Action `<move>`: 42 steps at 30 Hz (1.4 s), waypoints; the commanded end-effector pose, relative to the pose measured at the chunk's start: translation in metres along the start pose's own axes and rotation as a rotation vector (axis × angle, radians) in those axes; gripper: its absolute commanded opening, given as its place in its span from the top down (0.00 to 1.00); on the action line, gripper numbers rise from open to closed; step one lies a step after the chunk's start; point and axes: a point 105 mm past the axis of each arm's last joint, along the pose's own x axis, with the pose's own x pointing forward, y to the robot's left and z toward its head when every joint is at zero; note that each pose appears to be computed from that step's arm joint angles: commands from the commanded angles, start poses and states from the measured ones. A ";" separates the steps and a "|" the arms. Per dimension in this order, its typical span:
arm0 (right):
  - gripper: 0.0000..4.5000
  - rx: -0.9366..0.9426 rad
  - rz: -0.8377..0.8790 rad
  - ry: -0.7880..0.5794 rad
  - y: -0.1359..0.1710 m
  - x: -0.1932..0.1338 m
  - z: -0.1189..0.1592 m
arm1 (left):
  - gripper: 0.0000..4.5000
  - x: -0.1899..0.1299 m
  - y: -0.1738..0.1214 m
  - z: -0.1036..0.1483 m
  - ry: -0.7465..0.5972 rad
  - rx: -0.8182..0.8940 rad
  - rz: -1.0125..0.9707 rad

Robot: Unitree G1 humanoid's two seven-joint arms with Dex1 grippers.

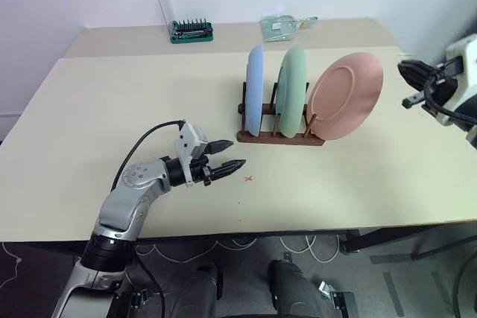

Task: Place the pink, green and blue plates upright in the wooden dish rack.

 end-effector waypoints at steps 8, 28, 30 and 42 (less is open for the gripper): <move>0.99 -0.137 0.150 -0.048 0.048 0.013 0.003 | 0.33 0.005 -0.004 0.009 -0.027 0.023 -0.031; 0.99 -0.096 0.018 0.181 0.003 -0.011 -0.091 | 0.33 -0.052 0.082 -0.008 0.057 0.138 0.450; 0.99 -0.092 0.021 0.186 0.003 -0.012 -0.100 | 0.33 -0.071 0.098 -0.011 0.089 0.152 0.546; 0.99 0.010 0.072 0.122 0.022 0.005 -0.122 | 0.33 -0.103 0.103 -0.021 0.138 0.181 0.632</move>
